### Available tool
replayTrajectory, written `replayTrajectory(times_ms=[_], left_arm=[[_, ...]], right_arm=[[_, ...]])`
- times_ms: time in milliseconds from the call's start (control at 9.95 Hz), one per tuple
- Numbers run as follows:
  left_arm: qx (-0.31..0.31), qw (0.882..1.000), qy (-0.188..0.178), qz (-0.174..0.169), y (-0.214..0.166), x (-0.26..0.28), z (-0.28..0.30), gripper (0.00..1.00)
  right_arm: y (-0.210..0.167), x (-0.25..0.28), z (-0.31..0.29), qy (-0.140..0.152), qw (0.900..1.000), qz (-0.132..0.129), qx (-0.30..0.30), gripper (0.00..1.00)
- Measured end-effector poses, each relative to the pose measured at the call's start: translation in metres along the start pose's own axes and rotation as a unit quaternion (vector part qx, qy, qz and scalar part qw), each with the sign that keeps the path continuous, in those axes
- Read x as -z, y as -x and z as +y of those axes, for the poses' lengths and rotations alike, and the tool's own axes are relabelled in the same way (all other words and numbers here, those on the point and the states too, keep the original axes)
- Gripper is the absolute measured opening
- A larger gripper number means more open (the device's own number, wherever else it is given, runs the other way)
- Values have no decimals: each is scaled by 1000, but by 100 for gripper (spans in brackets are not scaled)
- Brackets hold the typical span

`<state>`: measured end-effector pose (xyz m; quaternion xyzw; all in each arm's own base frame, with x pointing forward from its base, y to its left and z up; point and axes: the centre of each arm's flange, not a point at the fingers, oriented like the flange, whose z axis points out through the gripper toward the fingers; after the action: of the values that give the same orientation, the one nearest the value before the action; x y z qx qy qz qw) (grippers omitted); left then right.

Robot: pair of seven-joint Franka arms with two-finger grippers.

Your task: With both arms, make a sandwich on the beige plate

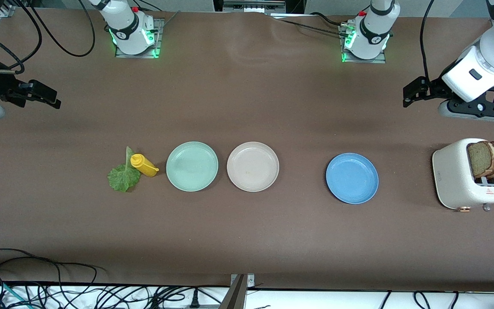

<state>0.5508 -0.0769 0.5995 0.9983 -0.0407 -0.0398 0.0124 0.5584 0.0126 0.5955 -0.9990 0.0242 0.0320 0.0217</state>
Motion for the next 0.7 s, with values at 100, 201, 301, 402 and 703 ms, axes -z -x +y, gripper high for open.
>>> replayTrajectory(times_ms=[100, 201, 301, 402, 703], left_arm=[[0, 1000, 0, -1, 0, 0, 0, 100], [0, 1000, 0, -2, 0, 0, 0, 100], [0, 1000, 0, -2, 0, 0, 0, 100], [0, 1000, 0, -2, 0, 0, 0, 100], [0, 1000, 0, -3, 1, 0, 0, 100]], right_arm=[[0, 0, 0, 0, 1000, 0, 1, 100], [0, 0, 0, 0, 1000, -2, 1, 100], [2, -2, 0, 0, 1000, -10, 1, 100], [4, -3, 0, 1, 1000, -18, 1, 100], [5, -4, 0, 1, 1000, -22, 2, 100]])
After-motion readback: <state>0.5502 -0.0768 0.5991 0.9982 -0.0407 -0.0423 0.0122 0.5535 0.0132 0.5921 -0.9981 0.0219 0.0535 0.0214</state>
